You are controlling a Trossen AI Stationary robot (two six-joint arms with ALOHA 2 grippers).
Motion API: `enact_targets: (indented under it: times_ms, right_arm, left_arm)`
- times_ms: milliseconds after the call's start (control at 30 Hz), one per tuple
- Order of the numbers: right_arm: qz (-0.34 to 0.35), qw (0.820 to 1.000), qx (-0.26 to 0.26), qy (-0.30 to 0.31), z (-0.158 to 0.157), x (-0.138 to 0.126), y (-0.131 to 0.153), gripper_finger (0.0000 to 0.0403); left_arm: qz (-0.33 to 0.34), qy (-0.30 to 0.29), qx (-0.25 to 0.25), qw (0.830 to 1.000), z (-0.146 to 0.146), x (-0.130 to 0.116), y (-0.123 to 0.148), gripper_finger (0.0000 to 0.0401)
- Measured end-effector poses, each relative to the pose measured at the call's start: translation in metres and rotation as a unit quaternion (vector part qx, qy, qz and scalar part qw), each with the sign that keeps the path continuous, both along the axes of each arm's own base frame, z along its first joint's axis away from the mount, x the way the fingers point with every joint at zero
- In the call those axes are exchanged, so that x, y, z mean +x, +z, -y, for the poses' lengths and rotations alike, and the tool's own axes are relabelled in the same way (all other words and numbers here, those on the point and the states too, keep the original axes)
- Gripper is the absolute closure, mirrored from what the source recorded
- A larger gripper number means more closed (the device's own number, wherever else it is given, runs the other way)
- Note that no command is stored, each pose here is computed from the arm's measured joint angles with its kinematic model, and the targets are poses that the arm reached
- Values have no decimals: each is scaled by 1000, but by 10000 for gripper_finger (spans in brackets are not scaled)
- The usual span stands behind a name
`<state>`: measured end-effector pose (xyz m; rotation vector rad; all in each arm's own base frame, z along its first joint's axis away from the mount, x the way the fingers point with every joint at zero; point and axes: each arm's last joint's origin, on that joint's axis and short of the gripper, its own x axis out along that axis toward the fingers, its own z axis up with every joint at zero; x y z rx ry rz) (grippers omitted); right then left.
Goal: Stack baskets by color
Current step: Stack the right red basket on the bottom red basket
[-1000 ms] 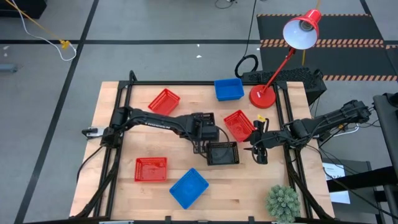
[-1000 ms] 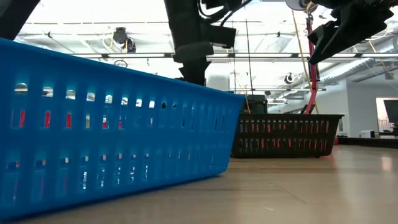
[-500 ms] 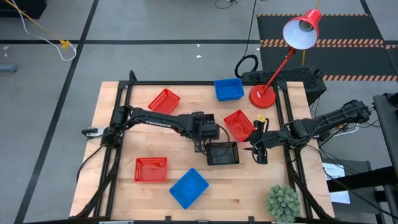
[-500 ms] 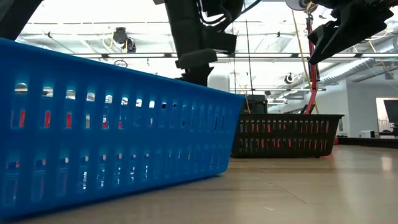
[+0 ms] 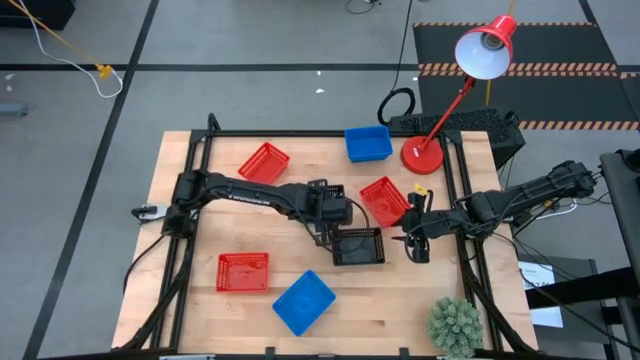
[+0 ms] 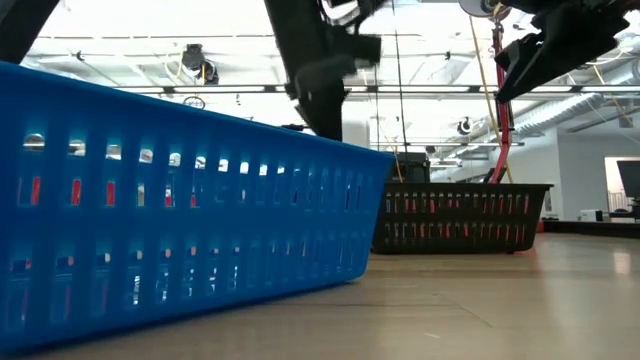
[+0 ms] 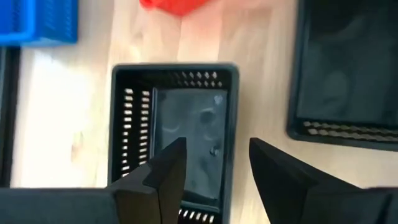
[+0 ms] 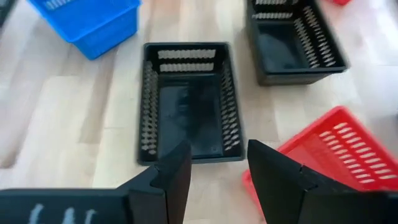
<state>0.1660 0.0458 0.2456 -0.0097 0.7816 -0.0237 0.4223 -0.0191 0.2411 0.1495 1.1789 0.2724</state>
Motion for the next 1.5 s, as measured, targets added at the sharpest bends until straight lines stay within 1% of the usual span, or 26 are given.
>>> enact_targets:
  times_ms: [100,167,267,433,567,667,800,900,967,1067,1200,1333,1433,1500]
  right_arm:
    - [7,1000,-15,-17,1,0,1,252]
    - [8,1000,-14,-21,1,1,0,252]
    - [5,999,-14,-36,2,2,-1,252]
    - [-12,997,-34,-66,3,7,-8,252]
    - [-33,995,-41,-81,6,13,-14,252]
    - [-56,993,-48,-94,11,16,-20,252]
    - [-82,989,-55,-109,17,15,-28,252]
    - [-101,987,-67,-109,21,12,-39,252]
    - [-111,985,-74,-107,23,9,-48,252]
    - [-121,984,-81,-107,26,6,-59,252]
    - [-130,986,-74,-79,28,5,-67,252]
    - [-125,989,-61,-50,27,6,-67,252]
    - [-125,989,-65,-37,27,7,-67,252]
    - [-126,990,-58,-31,26,7,-67,252]
  left_arm:
    - [24,-3,-4,1000,8,-6,16,222]
    - [39,-8,-3,999,15,-11,28,222]
    - [67,-18,10,998,27,-17,43,222]
    - [81,-42,26,996,43,-25,54,222]
    - [76,-70,38,994,49,-26,55,222]
    - [72,-80,43,993,50,-26,55,222]
    - [73,-67,44,994,43,-25,55,222]
    - [77,-61,45,994,38,-24,55,222]
    - [82,-65,44,994,37,-22,48,222]
    - [73,-89,35,993,36,-21,36,222]
    - [68,-92,35,993,33,-21,33,222]
    - [68,-87,32,993,32,-21,32,222]
    - [72,-92,31,993,35,-24,36,222]
    - [79,-93,30,992,36,-24,39,222]
